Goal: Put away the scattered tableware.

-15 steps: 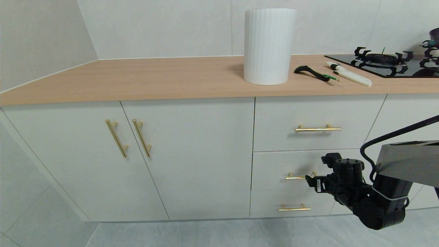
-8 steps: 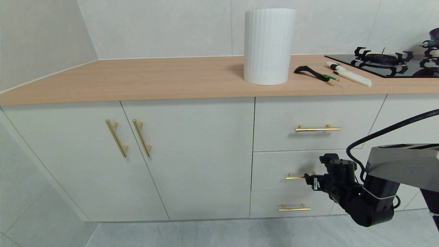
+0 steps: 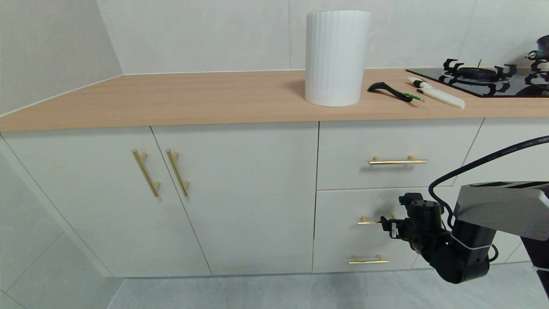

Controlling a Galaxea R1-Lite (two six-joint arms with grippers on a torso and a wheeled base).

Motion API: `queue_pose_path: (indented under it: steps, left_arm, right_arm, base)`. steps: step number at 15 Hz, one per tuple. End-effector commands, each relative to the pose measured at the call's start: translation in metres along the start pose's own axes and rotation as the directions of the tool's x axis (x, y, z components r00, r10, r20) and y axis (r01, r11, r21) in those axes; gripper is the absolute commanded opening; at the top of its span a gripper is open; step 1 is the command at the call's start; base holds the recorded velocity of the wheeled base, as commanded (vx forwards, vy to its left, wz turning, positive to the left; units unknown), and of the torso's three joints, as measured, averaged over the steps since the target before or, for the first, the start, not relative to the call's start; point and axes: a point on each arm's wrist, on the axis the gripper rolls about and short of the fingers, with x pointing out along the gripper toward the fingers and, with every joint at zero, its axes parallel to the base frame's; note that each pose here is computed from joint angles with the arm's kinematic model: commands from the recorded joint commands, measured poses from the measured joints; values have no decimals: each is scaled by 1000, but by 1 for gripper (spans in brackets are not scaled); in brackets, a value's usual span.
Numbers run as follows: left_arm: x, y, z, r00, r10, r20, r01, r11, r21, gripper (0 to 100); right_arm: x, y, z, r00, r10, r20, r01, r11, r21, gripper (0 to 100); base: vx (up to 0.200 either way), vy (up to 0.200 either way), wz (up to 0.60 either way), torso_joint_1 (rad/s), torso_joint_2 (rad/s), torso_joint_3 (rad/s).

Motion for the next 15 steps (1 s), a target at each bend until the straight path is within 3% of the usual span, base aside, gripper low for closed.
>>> queue_pose_path:
  steps: [1, 7, 12, 15]
  left_arm:
    - [0, 0, 0, 1000, 0, 1, 0, 1000, 0, 100]
    - [0, 0, 0, 1000, 0, -1, 0, 1000, 0, 100]
    - [0, 0, 0, 1000, 0, -1, 0, 1000, 0, 100]
    - [0, 0, 0, 1000, 0, -1, 0, 1000, 0, 100]
  right_arm:
    - [-2, -1, -2, 1000, -1, -16, 1, 1000, -7, 100]
    - [-17, -4, 4, 998, 10, -56, -11, 1000, -21, 100]
    - [-114, -17, 78, 961, 240, -138, -245, 969, -18, 100]
    - [-178, -24, 123, 941, 316, -123, -320, 947, -20, 100]
  base:
    - [0, 0, 0, 0, 0, 0]
    - [0, 0, 0, 0, 0, 0]
    - [0, 0, 0, 0, 0, 0]
    - [0, 0, 0, 0, 0, 0]
